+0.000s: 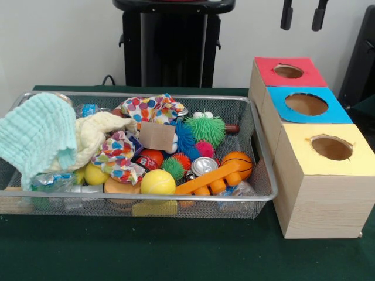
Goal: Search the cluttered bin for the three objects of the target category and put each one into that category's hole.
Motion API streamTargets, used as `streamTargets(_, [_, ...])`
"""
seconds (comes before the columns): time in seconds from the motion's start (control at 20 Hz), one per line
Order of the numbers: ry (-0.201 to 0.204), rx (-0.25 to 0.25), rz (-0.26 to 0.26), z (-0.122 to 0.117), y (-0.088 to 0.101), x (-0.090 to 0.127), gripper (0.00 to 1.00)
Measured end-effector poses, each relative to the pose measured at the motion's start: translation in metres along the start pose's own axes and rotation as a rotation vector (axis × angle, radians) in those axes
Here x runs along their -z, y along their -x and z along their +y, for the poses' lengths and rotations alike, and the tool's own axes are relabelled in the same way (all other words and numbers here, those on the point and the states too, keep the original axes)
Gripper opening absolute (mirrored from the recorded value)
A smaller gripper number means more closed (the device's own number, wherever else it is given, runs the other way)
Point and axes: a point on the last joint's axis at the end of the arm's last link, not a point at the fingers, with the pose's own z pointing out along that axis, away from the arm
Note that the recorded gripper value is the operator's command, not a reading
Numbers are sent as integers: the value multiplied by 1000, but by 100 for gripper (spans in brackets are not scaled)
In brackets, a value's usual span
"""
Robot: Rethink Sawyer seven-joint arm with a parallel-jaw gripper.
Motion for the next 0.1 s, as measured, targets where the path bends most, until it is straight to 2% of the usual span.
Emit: streamTargets(0.1, [0, 6, -9, 3, 0, 5, 100])
